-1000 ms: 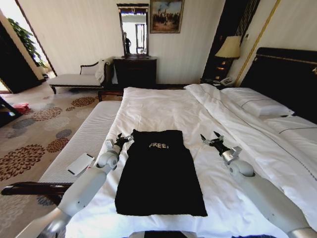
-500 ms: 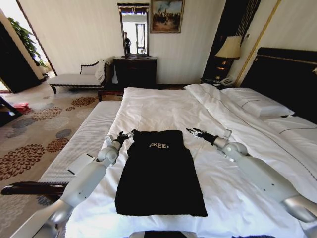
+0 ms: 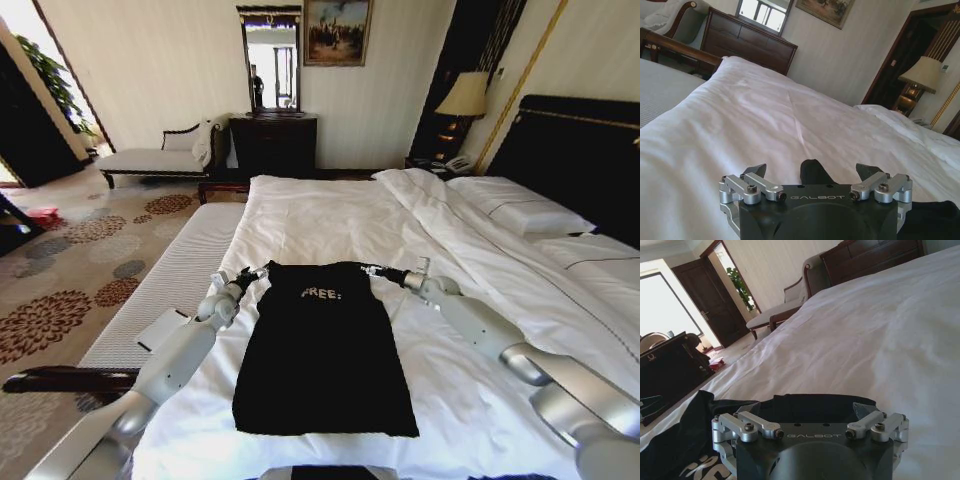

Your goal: Fold the clothes on the bed.

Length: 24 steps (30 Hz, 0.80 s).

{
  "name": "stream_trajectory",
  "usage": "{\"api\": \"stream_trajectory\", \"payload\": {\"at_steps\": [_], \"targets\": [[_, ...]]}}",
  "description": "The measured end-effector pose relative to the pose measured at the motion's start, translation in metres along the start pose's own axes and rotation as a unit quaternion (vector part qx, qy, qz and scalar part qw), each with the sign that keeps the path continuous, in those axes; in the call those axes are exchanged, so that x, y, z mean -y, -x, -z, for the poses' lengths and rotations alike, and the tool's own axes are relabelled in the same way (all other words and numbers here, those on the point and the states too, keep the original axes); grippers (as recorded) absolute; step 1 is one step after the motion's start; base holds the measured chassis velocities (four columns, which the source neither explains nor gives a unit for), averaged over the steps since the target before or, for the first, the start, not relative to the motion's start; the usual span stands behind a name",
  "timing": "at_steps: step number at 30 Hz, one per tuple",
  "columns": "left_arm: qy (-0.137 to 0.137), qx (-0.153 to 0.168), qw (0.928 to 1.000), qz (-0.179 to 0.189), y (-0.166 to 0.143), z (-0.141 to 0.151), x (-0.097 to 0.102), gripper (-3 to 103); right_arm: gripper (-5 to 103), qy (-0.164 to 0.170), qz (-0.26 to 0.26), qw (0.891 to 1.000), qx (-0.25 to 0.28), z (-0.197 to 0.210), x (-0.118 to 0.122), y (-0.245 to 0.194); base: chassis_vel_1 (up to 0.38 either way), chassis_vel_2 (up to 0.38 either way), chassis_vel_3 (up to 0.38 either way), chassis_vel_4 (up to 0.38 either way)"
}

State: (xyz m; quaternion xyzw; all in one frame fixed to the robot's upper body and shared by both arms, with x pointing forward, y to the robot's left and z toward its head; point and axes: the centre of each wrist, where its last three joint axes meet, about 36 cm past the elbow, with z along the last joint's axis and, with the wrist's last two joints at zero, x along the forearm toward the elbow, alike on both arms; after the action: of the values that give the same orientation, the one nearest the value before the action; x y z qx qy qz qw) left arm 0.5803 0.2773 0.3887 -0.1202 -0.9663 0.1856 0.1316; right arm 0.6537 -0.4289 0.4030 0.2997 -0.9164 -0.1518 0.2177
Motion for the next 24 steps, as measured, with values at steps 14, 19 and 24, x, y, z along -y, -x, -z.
{"api": "stream_trajectory", "payload": {"at_steps": [14, 19, 24], "targets": [[-0.004, 0.012, 0.9998, -0.013, -0.004, 0.0, 0.005, 100, 100, -0.012, -0.053, 0.998, -0.038, -0.006, 0.025, 0.009, 0.0, 0.0, 0.0, 0.0], [-0.01, 0.021, 0.9994, -0.024, -0.007, 0.002, 0.015, 100, 100, -0.018, -0.067, 0.997, -0.043, -0.006, 0.026, 0.02, 0.0, 0.0, 0.0, 0.0], [-0.015, 0.027, 0.9991, -0.028, -0.016, 0.001, 0.016, 100, 100, -0.017, -0.079, 0.996, -0.049, -0.007, 0.022, 0.034, 0.0, 0.0, 0.0, 0.0]]}}
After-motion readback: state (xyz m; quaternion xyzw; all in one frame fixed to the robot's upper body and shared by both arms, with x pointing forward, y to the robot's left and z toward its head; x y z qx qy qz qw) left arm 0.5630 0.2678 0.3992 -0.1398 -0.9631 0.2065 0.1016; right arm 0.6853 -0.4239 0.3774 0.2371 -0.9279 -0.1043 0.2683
